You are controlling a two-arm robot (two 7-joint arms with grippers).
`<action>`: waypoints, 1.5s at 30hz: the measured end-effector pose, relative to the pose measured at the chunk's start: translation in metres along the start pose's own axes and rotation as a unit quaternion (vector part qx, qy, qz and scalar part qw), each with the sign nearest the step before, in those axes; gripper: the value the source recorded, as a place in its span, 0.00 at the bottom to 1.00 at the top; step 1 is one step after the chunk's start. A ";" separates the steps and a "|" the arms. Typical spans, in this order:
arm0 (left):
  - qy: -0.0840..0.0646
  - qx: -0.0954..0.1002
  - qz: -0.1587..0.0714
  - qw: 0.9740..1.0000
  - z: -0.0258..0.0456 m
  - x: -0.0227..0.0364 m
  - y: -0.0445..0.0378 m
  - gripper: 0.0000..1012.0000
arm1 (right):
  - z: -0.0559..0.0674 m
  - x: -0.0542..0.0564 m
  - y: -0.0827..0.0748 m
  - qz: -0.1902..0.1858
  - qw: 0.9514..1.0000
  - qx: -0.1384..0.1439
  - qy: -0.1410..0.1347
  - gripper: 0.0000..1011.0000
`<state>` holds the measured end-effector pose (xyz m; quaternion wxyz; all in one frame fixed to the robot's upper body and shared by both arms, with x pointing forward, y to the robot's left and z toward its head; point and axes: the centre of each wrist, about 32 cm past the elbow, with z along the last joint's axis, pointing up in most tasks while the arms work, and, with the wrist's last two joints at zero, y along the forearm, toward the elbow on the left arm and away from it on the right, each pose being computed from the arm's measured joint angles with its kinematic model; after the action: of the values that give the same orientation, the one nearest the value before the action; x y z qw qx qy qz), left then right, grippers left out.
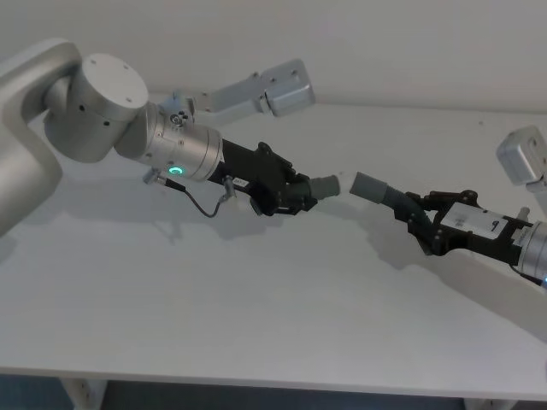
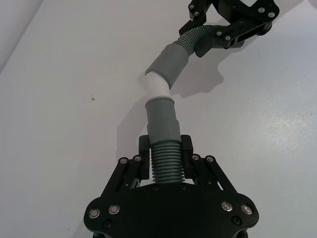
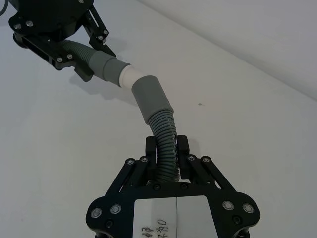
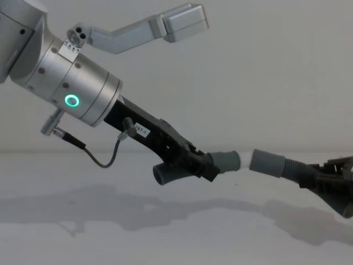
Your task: Use both hands to pick up one end of the pipe from the table, align the ends, and insert them.
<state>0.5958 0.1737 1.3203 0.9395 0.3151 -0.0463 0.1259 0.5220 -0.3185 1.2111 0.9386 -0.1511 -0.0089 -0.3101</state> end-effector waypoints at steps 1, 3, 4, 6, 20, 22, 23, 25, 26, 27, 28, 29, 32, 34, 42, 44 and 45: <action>0.001 0.000 0.000 1.000 0.0000 -0.0004 -0.0003 0.35 | 0.000 0.000 0.000 0.000 1.000 0.000 0.000 0.24; 0.001 0.001 0.000 1.000 0.0000 -0.0008 -0.0007 0.35 | 0.000 0.001 0.000 0.000 1.000 0.001 0.001 0.24; 0.001 0.001 0.000 1.000 0.0000 -0.0008 -0.0007 0.35 | 0.000 0.001 0.000 -0.001 1.000 0.001 0.001 0.24; 0.001 0.002 -0.001 1.000 -0.0001 -0.0011 -0.0010 0.35 | 0.000 0.001 0.000 0.000 1.000 0.003 0.000 0.24; -0.005 0.006 -0.007 1.000 0.0015 0.0004 -0.0004 0.35 | -0.003 0.008 -0.002 0.021 0.999 0.012 -0.029 0.24; -0.006 0.006 -0.007 1.000 0.0015 0.0007 -0.0003 0.35 | -0.003 0.008 -0.002 0.024 0.999 0.013 -0.032 0.24; -0.006 0.006 -0.008 1.000 0.0016 0.0009 -0.0002 0.35 | -0.004 0.009 -0.002 0.025 0.999 0.014 -0.034 0.24; -0.007 0.007 -0.008 1.000 0.0017 0.0012 -0.0001 0.35 | -0.003 0.009 -0.002 0.027 0.999 0.014 -0.037 0.24; -0.007 0.007 -0.009 1.000 0.0017 0.0013 -0.0001 0.35 | -0.004 0.009 -0.002 0.027 0.999 0.014 -0.038 0.24; -0.007 0.007 -0.009 1.000 0.0017 0.0013 -0.0001 0.35 | -0.004 0.009 -0.002 0.028 0.999 0.014 -0.039 0.24; -0.008 0.007 -0.009 1.000 0.0018 0.0015 0.0000 0.35 | -0.004 0.009 -0.002 0.029 0.999 0.014 -0.039 0.24; -0.008 0.007 -0.009 1.000 0.0019 0.0016 0.0000 0.35 | -0.004 0.010 -0.002 0.030 0.999 0.015 -0.041 0.24; -0.009 0.007 -0.010 1.000 0.0019 0.0017 0.0000 0.35 | -0.004 0.010 -0.002 0.031 0.999 0.015 -0.042 0.24; -0.009 0.007 -0.010 1.000 0.0019 0.0018 0.0000 0.35 | -0.004 0.010 -0.002 0.032 0.998 0.015 -0.044 0.24; -0.010 0.007 -0.011 1.000 0.0018 0.0022 0.0003 0.35 | -0.004 0.011 -0.003 0.034 0.998 0.016 -0.047 0.24; -0.010 0.008 -0.011 1.000 0.0018 0.0022 0.0003 0.35 | -0.005 0.011 -0.003 0.034 0.998 0.016 -0.048 0.24; -0.010 0.008 -0.011 1.000 0.0018 0.0022 0.0003 0.35 | -0.005 0.011 -0.003 0.034 0.998 0.016 -0.048 0.24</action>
<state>0.5978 0.1732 1.3223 0.9379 0.3239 -0.0512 0.1130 0.5289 -0.3282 1.2088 0.9495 -0.1508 -0.0536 -0.2698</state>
